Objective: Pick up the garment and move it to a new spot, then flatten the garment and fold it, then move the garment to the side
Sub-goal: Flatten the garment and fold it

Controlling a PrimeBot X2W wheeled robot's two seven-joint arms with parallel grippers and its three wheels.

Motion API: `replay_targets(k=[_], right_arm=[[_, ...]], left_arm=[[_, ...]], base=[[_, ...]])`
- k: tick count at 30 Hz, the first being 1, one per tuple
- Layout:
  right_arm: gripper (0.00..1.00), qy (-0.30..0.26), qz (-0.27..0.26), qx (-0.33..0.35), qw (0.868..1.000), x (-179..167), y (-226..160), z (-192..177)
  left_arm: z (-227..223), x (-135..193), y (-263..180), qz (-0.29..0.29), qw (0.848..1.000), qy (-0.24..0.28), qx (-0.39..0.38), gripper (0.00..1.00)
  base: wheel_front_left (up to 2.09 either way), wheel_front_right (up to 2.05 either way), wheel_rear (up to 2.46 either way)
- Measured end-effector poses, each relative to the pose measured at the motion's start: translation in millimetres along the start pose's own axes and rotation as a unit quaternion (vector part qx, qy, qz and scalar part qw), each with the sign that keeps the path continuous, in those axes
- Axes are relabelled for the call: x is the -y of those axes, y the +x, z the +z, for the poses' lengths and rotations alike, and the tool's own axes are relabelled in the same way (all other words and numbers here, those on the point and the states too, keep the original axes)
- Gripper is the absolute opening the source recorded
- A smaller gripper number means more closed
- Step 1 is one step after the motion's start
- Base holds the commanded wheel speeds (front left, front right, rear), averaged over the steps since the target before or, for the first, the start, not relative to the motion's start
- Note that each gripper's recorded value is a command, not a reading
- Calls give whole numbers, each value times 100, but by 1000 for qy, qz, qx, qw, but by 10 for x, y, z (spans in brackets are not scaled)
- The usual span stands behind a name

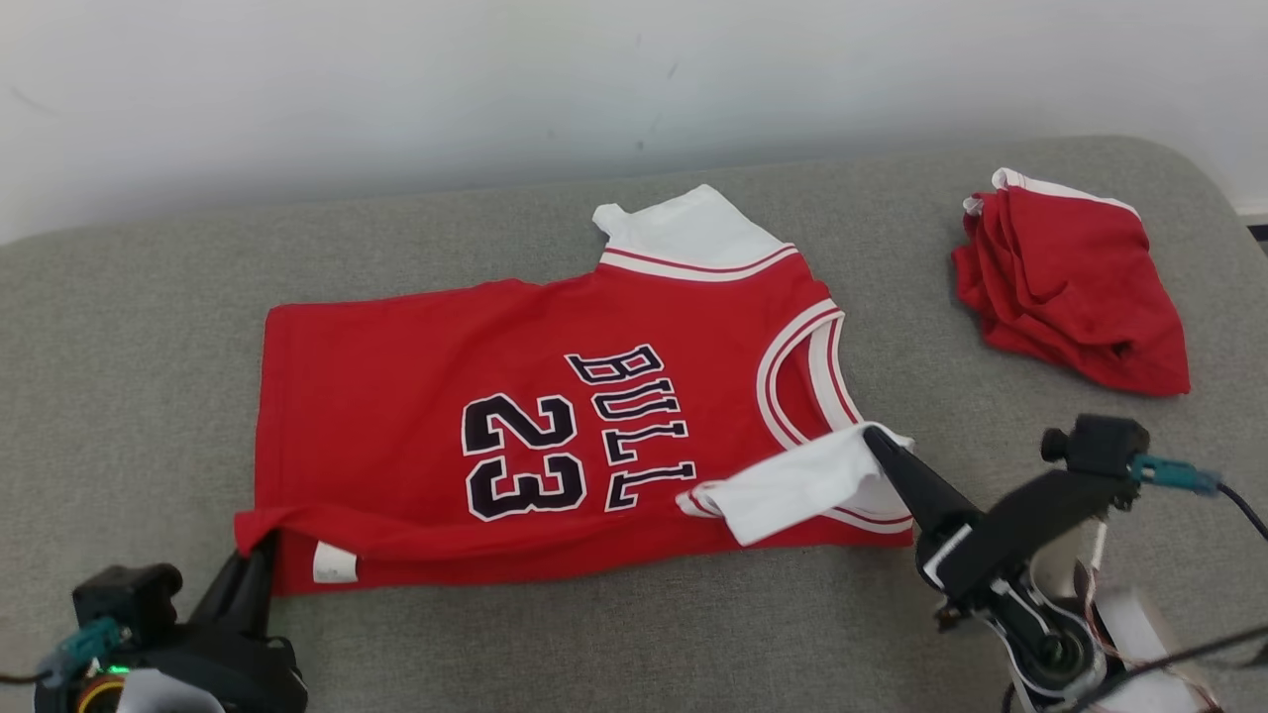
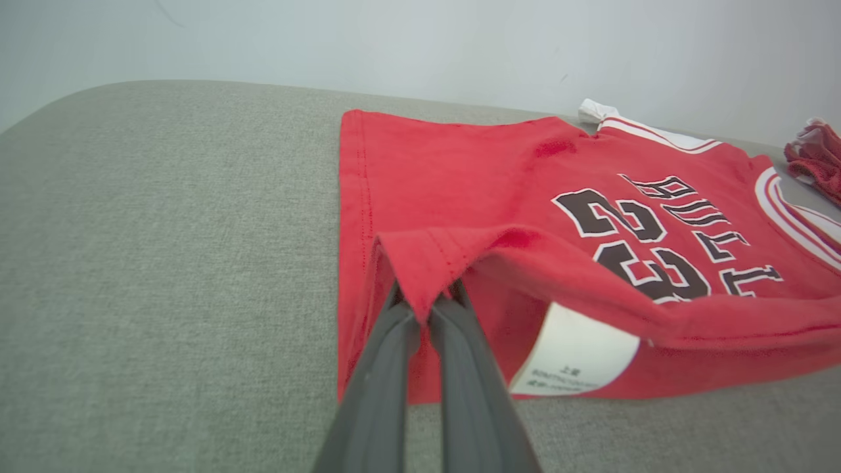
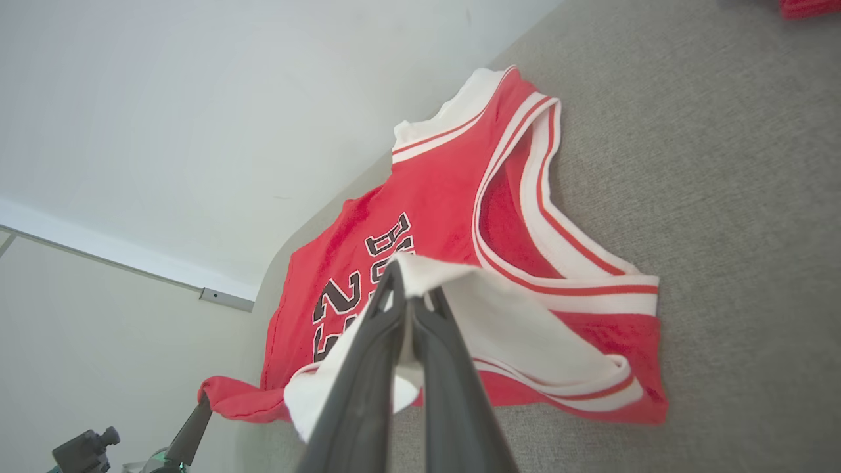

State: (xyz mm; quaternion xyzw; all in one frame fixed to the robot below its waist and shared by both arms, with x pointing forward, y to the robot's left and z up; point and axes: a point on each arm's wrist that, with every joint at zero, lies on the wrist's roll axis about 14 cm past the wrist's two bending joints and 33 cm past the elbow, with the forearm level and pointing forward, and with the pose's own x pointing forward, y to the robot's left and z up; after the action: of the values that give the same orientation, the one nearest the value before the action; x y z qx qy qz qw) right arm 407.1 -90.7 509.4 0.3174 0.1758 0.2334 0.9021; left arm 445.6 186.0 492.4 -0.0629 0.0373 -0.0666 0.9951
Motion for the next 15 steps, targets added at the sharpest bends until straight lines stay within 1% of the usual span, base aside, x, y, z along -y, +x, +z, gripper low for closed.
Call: replay_targets(k=[8,15], right_arm=[[0,-3,-19,-22,1000,136,343,129],[0,-10,-43,-37,998,280,629,193]], left_arm=[[-55,-94,258,-6,999,21,-30,0],[-167,-107,403,-9,999,22,-48,0]], base=[[0,0,0],[0,0,0]])
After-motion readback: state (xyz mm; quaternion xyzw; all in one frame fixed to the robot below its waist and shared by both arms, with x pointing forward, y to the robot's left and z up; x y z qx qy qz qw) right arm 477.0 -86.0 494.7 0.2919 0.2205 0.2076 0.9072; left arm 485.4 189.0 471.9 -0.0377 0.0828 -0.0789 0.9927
